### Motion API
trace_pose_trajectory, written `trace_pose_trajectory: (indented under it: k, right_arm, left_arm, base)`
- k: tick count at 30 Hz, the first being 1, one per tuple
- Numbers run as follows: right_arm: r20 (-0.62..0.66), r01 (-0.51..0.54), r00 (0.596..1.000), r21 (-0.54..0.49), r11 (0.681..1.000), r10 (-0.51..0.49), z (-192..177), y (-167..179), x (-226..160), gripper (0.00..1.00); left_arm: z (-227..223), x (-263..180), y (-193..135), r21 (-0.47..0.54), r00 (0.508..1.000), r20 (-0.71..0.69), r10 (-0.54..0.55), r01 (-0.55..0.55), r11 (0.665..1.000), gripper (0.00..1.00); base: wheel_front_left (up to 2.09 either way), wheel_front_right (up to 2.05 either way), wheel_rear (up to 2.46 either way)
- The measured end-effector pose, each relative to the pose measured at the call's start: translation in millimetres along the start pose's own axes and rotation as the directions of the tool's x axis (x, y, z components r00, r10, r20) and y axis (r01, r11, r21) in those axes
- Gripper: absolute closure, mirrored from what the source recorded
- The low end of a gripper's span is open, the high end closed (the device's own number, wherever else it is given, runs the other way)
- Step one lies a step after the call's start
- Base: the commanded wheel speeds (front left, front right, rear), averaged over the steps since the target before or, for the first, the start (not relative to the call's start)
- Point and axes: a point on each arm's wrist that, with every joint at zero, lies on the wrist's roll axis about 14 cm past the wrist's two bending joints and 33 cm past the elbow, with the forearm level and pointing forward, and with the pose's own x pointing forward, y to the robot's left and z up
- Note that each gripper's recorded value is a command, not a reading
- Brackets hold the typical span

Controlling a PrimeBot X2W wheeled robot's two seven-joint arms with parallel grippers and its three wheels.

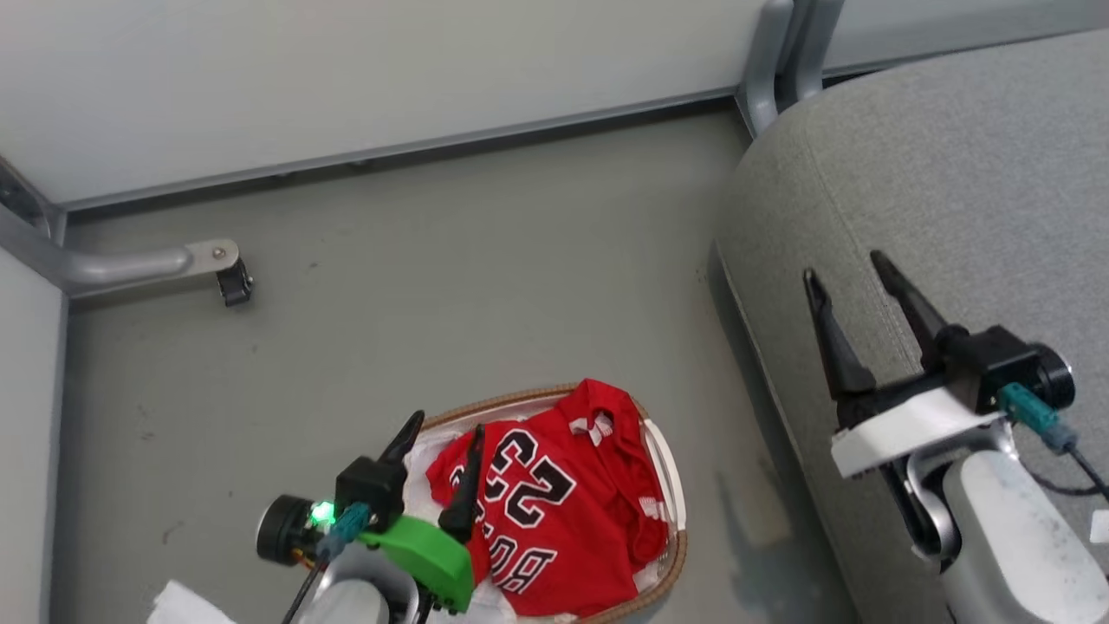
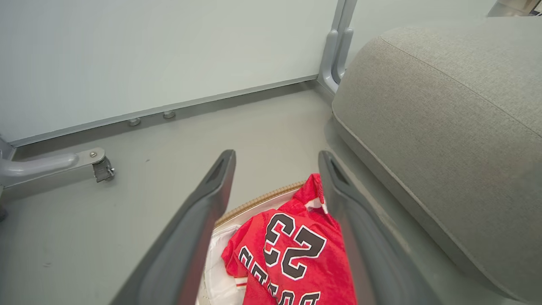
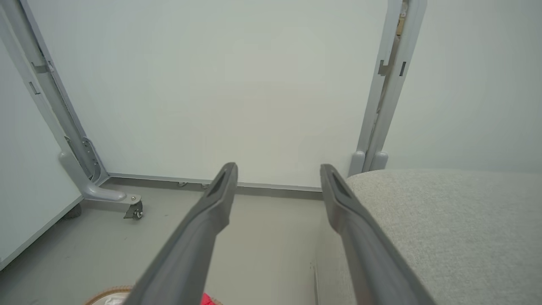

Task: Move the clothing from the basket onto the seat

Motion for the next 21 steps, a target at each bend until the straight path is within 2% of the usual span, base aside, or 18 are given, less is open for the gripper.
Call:
trace_pose_trajectory:
  k: [4,8,13,21]
  right_arm:
    - [0.069,-0.015,0.997,-0.041,0.999,0.018,13,-7,31,0.0]
    - [0.089,-0.017,0.996,-0.051,0.999,0.022,6,-16,54,0.0]
    - [0.058,-0.006,0.998,-0.049,0.999,0.009,-23,-28,69,0.0]
    - [-0.022,0.003,1.0,-0.052,0.999,-0.004,-74,-42,77,0.0]
  left_arm:
    - [-19,38,-5,0.034,0.994,-0.08,-0.074,0.077,0.996,0.0]
    - [-53,67,3,0.042,0.976,-0.19,-0.11,0.119,0.992,0.0]
    - [-111,86,12,0.01,0.929,-0.343,-0.138,0.15,0.989,0.0]
    - [-185,97,15,-0.054,0.845,-0.502,-0.185,0.182,0.982,0.0]
  base:
    - [0.0,0.0,0.0]
    - [0.0,0.0,0.0]
    - [0.0,0.0,0.0]
    - [0.0,0.0,0.0]
